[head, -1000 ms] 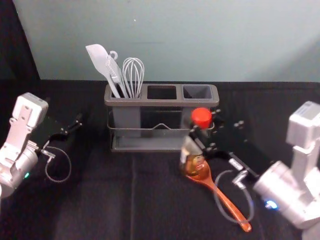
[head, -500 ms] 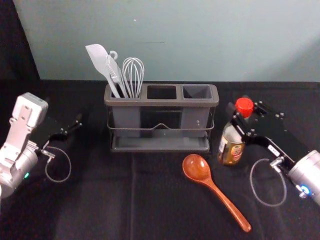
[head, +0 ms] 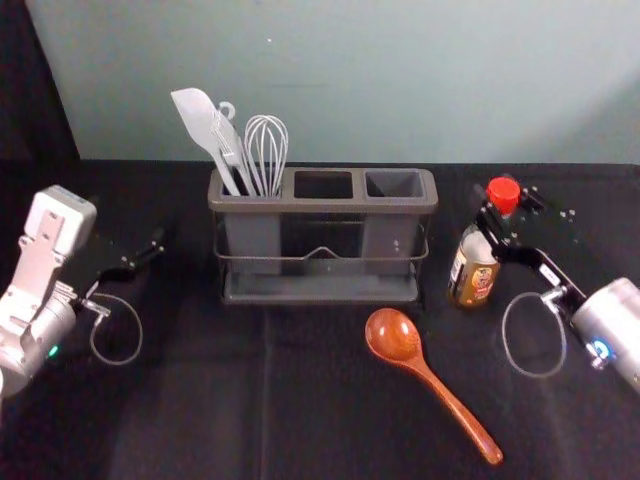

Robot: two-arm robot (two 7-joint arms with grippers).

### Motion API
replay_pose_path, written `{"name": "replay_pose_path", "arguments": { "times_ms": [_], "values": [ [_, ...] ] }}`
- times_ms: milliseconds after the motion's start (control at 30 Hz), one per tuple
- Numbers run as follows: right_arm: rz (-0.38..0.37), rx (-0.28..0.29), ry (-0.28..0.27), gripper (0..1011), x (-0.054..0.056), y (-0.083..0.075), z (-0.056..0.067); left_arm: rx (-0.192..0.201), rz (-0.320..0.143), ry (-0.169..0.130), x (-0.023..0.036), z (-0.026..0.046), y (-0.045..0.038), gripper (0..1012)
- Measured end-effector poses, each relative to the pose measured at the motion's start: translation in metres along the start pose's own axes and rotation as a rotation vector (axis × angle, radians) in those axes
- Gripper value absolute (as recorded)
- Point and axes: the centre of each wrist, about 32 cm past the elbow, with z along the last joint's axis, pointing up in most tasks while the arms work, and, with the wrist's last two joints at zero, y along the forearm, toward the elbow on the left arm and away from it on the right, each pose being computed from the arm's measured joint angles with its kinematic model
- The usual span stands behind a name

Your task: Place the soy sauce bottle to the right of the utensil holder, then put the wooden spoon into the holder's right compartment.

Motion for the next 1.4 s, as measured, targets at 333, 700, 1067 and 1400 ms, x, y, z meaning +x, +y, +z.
{"name": "replay_pose_path", "arguments": {
  "times_ms": [333,700,1067,1400],
  "values": [
    [-0.04,0.04,0.011,386,0.003,0.027,-0.02,0.0,0.0,0.0,0.0,0.0,0.0,1000],
    [-0.058,0.074,0.049,386,0.005,0.033,-0.039,0.0,0.0,0.0,0.0,0.0,0.0,1000],
    [-0.033,0.093,0.06,386,0.01,0.035,-0.049,0.0,0.0,0.0,0.0,0.0,0.0,1000],
    [-0.022,0.1,0.083,386,0.012,0.038,-0.058,0.0,0.0,0.0,0.0,0.0,0.0,1000]
  ]
}}
